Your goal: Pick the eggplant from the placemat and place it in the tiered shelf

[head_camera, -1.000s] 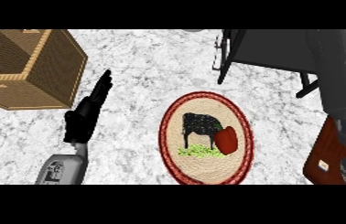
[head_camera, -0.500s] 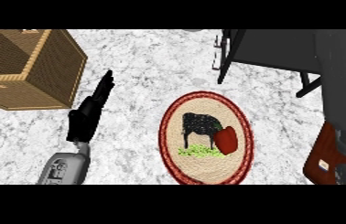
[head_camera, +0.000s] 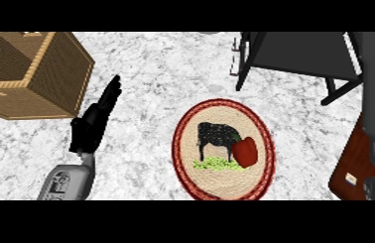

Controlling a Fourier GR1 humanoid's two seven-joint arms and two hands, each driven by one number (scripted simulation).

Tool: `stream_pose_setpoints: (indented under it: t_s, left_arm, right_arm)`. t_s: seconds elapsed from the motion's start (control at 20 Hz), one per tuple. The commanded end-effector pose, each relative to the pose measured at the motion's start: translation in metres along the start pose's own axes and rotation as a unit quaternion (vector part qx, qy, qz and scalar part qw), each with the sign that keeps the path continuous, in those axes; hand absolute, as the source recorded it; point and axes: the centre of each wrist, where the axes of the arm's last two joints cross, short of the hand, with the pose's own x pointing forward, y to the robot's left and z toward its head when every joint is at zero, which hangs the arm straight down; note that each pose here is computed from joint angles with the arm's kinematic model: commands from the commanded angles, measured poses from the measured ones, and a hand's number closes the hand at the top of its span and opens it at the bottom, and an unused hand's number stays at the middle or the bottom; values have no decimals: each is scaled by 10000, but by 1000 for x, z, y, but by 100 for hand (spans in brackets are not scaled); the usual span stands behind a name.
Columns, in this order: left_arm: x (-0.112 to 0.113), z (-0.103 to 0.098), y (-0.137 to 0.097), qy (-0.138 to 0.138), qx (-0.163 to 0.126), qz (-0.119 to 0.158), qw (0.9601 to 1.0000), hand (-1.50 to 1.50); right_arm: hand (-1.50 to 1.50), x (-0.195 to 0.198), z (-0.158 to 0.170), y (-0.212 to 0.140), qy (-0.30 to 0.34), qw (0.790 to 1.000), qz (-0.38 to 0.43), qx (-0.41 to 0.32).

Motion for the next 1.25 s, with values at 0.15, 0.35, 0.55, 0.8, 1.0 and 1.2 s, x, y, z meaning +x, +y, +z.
stream_pose_setpoints:
  t_s: [0.15, 0.35, 0.55, 0.8, 1.0, 1.2]
  left_arm:
    - [6, 1, -12, 22, 22, 25, 10000, 0]
    - [2, -3, 1, 86, 151, 91, 9998, 0]
    - [3, 10, 21, 133, 209, -13, 9997, 0]
    - [-11, 14, 20, 161, 334, -10, 9993, 0]
    - [-6, 16, 16, 170, 377, 39, 9991, 0]
    - [-9, 21, 5, 202, 323, 110, 9992, 0]
  right_arm:
    - [-150, 36, -14, -49, 348, 9903, -1022, -875]
    - [-150, 29, -37, -114, 857, 9852, -1009, -1086]
    - [-150, 4, -40, -154, 1431, 9843, -551, -869]
    - [-150, -26, -34, -208, 1538, 9869, -57, -494]
    - [-150, -43, -30, -256, 1525, 9870, 385, -330]
    - [-150, -71, -13, -299, 1472, 9889, 147, -143]
